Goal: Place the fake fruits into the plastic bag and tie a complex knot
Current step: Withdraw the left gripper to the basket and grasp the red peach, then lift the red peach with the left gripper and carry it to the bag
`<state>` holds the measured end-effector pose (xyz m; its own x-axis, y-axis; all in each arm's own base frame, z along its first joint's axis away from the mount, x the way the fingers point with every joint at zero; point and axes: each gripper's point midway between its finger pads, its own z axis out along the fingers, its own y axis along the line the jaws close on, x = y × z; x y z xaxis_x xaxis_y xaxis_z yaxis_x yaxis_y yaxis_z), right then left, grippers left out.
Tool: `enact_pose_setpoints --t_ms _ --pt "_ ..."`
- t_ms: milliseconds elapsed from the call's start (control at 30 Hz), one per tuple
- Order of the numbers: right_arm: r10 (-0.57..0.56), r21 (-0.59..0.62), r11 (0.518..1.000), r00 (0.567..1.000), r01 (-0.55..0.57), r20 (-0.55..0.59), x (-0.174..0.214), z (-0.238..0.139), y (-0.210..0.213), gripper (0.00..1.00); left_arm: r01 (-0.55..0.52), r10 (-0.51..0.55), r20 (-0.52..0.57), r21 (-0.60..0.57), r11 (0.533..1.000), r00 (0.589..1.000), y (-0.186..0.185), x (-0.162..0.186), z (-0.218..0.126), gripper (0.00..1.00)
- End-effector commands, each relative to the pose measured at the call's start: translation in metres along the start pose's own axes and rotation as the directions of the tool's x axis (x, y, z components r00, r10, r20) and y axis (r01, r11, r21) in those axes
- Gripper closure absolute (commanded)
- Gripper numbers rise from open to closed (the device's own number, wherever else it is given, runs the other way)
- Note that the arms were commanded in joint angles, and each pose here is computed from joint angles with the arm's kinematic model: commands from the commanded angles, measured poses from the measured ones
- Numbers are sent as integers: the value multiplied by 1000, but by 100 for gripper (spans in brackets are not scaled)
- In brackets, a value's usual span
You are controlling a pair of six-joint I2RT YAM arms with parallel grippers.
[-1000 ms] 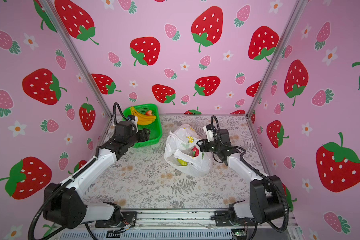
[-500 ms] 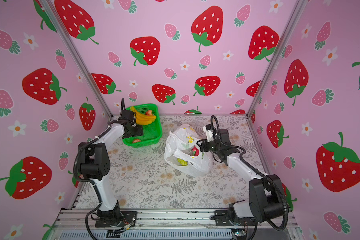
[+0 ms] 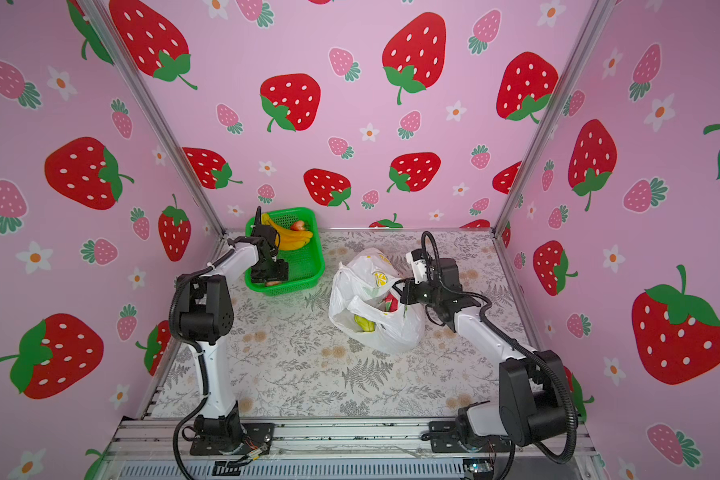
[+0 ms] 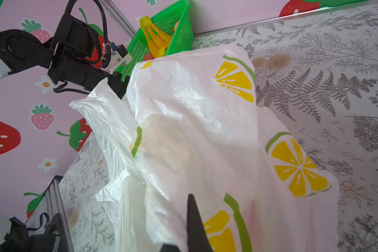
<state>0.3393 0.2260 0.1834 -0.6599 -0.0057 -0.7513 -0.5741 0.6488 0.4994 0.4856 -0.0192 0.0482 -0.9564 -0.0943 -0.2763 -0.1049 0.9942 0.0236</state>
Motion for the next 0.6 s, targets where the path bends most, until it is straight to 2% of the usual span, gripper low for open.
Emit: enact_pose_setpoints --t_ms 0,367,567 --pt "-28 -6 1000 1000 28 14 -1 -3 4 98 -18 19 -30 24 1000 999 -9 1 2 25" --pt "-29 -1 1000 1000 29 12 1 -3 2 98 -24 27 -38 84 996 999 -26 -1 7 43" --pt "-31 1 1000 999 31 12 0 -3 2 98 -12 4 61 125 992 998 -34 -15 -24 52"
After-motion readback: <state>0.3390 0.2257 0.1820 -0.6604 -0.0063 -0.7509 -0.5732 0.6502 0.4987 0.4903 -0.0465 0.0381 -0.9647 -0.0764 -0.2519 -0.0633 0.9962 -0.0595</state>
